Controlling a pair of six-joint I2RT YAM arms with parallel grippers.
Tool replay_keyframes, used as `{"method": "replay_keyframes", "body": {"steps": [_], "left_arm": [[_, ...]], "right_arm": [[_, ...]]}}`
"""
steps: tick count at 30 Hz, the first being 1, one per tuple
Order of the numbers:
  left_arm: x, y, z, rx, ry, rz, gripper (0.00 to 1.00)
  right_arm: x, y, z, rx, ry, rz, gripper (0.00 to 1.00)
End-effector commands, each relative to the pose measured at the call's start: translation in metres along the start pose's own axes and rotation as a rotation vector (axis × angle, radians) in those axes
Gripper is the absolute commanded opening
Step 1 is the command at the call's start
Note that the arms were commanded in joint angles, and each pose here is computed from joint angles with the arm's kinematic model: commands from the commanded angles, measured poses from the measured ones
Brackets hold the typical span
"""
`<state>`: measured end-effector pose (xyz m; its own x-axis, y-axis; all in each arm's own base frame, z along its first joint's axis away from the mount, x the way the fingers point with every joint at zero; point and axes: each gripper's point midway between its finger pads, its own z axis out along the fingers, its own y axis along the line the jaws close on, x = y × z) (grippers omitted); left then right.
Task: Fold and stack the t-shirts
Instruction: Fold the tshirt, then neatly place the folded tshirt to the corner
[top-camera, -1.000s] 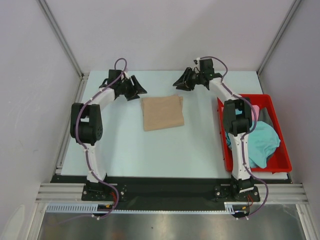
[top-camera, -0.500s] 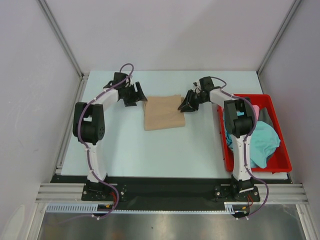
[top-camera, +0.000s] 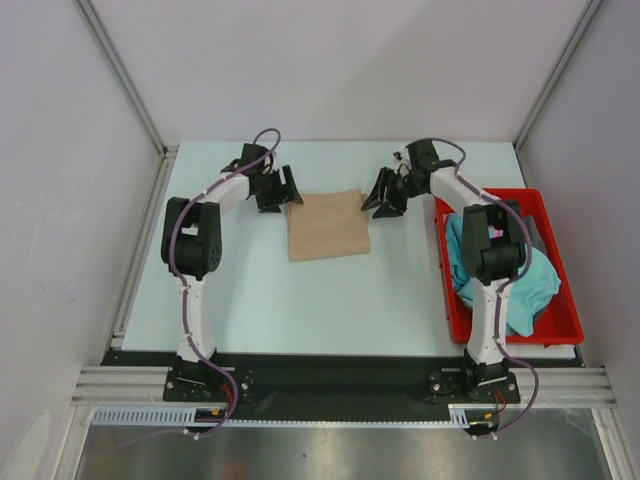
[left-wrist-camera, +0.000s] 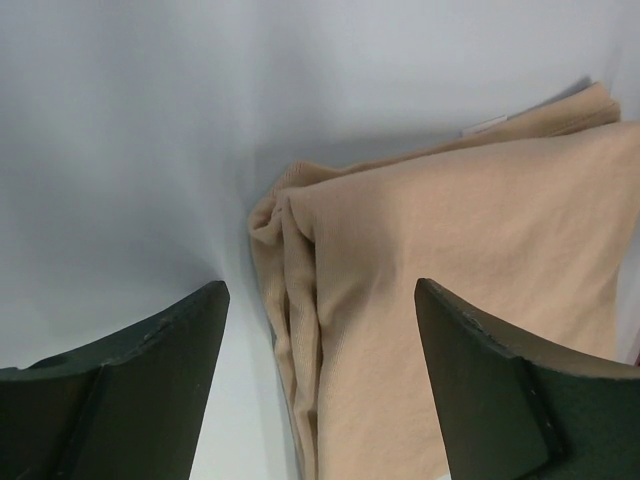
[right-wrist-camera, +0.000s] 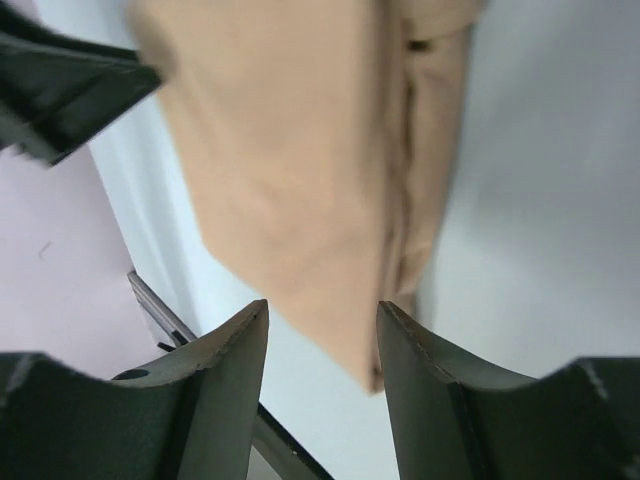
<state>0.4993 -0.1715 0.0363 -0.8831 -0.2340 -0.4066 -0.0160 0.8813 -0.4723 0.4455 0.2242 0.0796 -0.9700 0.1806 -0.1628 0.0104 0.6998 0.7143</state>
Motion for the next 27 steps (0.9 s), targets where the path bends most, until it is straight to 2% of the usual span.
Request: {"method": "replay_keyframes", "body": {"steps": [1, 4, 8, 16, 20, 22, 23, 25, 27], "left_arm": [[0.01, 0.009, 0.008, -0.052, 0.045, 0.023, 0.81], [0.022, 0.01, 0.008, -0.042, 0.058, 0.038, 0.8], [0.03, 0.006, 0.015, -0.024, 0.081, 0.05, 0.77], [0.035, 0.001, 0.024, 0.022, 0.095, 0.028, 0.71], [0.033, -0.002, 0.025, 0.041, 0.079, 0.026, 0.57], [0.028, -0.006, 0.023, 0.057, 0.055, 0.028, 0.54], [0.027, -0.008, 0.021, 0.063, 0.047, 0.03, 0.47], [0.024, -0.011, 0.02, 0.076, 0.039, 0.025, 0.42], [0.023, -0.012, 0.019, 0.078, 0.035, 0.024, 0.31]], "right_arm": [[-0.006, 0.053, -0.068, -0.044, -0.115, -0.125, 0.54], [0.0, 0.061, -0.09, -0.079, -0.148, -0.123, 0.54], [0.012, 0.05, -0.107, -0.079, -0.164, -0.099, 0.54], [0.046, 0.032, -0.118, -0.059, -0.145, -0.074, 0.54], [0.054, 0.032, -0.121, -0.064, -0.139, -0.072, 0.54], [0.059, 0.033, -0.123, -0.071, -0.136, -0.07, 0.54], [0.06, 0.035, -0.124, -0.074, -0.136, -0.068, 0.54], [0.063, 0.036, -0.126, -0.083, -0.134, -0.064, 0.54], [0.067, 0.037, -0.127, -0.086, -0.13, -0.059, 0.54]]}}
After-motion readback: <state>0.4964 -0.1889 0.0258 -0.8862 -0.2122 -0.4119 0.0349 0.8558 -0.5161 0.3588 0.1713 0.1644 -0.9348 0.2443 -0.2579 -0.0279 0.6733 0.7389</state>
